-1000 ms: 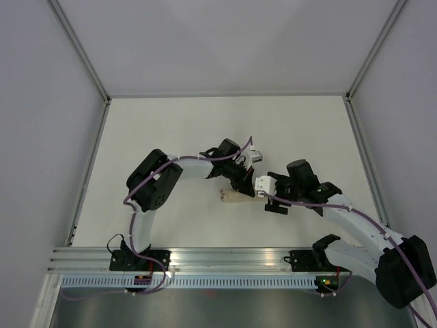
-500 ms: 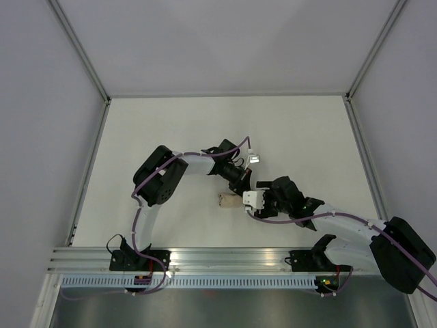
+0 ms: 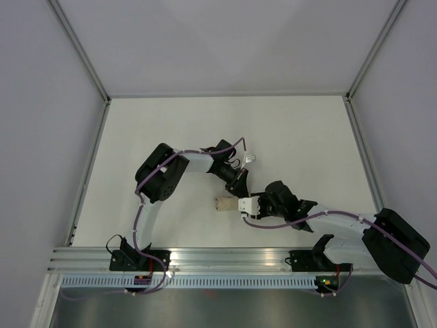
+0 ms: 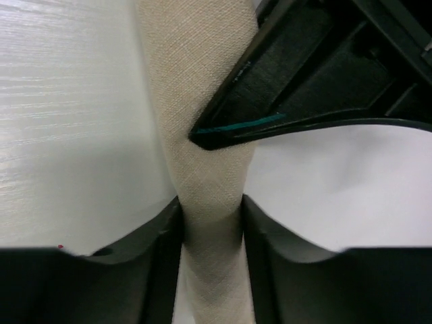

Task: Fold the napkin, place the utensils inside, and roll it up
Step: Roll the napkin with the utensil

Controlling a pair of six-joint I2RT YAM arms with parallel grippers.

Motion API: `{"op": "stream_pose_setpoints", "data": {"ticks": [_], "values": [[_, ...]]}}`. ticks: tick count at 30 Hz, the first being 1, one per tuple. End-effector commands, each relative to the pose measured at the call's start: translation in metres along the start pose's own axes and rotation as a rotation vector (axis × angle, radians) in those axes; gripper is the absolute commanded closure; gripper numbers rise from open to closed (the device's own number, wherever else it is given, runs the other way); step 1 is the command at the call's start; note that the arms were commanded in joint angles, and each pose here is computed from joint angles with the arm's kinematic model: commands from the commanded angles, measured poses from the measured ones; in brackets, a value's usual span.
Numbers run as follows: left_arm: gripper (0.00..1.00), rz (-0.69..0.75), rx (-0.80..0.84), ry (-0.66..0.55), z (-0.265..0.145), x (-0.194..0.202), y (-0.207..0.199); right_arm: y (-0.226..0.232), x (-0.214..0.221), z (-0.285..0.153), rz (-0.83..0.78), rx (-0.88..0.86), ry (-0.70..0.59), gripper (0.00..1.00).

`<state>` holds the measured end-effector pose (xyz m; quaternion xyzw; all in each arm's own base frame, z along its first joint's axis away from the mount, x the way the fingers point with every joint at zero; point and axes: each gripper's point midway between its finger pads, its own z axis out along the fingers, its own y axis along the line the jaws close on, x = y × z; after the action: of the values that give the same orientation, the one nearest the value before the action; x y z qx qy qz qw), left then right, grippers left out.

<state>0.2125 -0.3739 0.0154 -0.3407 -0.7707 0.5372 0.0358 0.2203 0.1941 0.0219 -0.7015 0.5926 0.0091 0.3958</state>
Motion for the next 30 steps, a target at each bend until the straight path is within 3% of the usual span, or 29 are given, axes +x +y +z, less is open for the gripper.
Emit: {"op": "stream_pose_setpoints", "data": {"ticks": [1,5,10,11,12,18,20,22,23,24,26,27,28,30], "values": [[0.71,-0.237,-0.275,0.162,0.002,0.075,0.066,0.008,0.015,0.002,-0.002,-0.050,0.081,0.62],[0.58,-0.203,-0.293,0.111,-0.004,0.059,0.061,0.024,0.020,0.002,0.016,-0.160,0.122,0.73],[0.53,-0.169,-0.302,-0.021,-0.025,0.020,0.047,0.030,0.020,0.000,0.045,-0.244,0.168,0.78],[0.32,-0.165,-0.305,-0.043,-0.029,0.014,0.044,0.034,0.020,0.001,0.052,-0.270,0.171,0.79],[0.20,-0.156,-0.310,-0.073,-0.034,0.006,0.043,0.034,0.020,0.000,0.059,-0.288,0.180,0.80],[0.21,-0.107,-0.416,-0.292,-0.088,-0.042,0.030,0.035,0.015,-0.001,0.105,-0.378,0.182,0.82],[0.21,-0.157,-0.491,-0.390,-0.110,-0.047,0.036,0.037,0.023,-0.003,0.128,-0.423,0.199,0.82],[0.21,-0.157,-0.544,-0.573,-0.150,-0.071,0.026,0.032,0.019,0.001,0.157,-0.462,0.175,0.82],[0.20,-0.182,-0.564,-0.602,-0.155,-0.059,0.030,0.032,0.025,-0.002,0.178,-0.486,0.186,0.82],[0.20,-0.132,-0.578,-0.699,-0.179,-0.070,0.010,0.023,0.022,0.000,0.183,-0.485,0.177,0.82],[0.20,-0.132,-0.662,-0.856,-0.204,-0.067,0.012,0.028,0.027,0.000,0.227,-0.554,0.182,0.83],[0.20,-0.073,-0.669,-0.967,-0.229,-0.072,-0.014,0.019,0.024,0.003,0.223,-0.554,0.168,0.82],[0.19,-0.090,-0.720,-1.055,-0.240,-0.063,-0.008,0.023,0.028,0.005,0.246,-0.585,0.173,0.83],[0.18,-0.013,-0.734,-1.147,-0.255,-0.059,-0.027,0.019,0.026,0.006,0.254,-0.617,0.171,0.83]]}}
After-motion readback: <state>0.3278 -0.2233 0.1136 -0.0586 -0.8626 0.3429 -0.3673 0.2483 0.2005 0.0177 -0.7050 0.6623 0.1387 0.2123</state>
